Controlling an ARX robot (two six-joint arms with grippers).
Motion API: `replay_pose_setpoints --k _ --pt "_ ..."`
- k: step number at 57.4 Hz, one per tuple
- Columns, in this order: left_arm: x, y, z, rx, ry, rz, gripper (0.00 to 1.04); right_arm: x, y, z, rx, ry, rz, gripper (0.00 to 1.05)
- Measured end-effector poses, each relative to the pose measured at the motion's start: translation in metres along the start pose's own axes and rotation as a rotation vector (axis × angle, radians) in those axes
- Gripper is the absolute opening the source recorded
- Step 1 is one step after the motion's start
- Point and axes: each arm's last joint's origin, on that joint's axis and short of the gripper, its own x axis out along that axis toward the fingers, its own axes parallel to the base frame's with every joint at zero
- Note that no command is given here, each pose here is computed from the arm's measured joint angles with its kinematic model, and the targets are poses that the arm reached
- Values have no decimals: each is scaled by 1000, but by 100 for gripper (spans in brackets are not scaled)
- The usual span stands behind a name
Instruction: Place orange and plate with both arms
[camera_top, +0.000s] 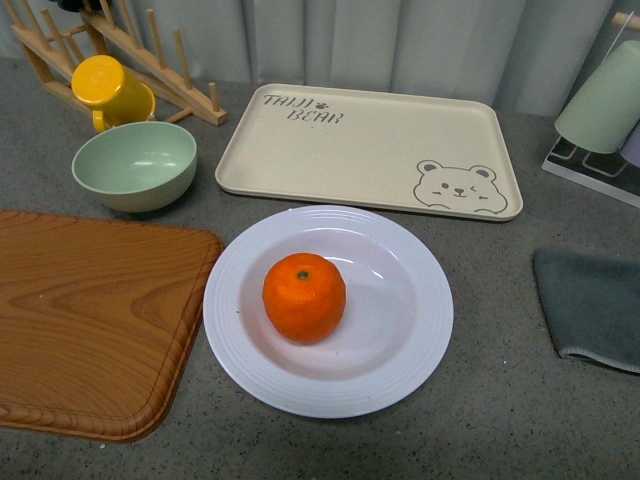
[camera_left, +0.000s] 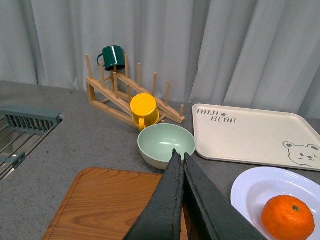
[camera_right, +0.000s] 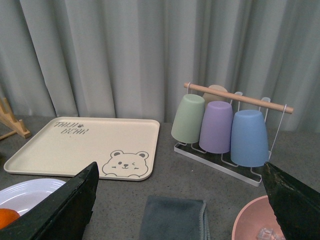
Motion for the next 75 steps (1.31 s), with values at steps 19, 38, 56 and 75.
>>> replay_pose_setpoints --k 19,38,56,75 --pt "0 0 0 0 0 0 40 19 12 -2 -173 91 182 95" --pt "0 0 0 2 0 0 98 133 51 -58 91 756 393 95" --pt "0 0 0 2 0 0 98 181 70 -103 386 1080 467 95" --pt "0 0 0 2 0 0 98 212 84 -127 679 1221 470 95"
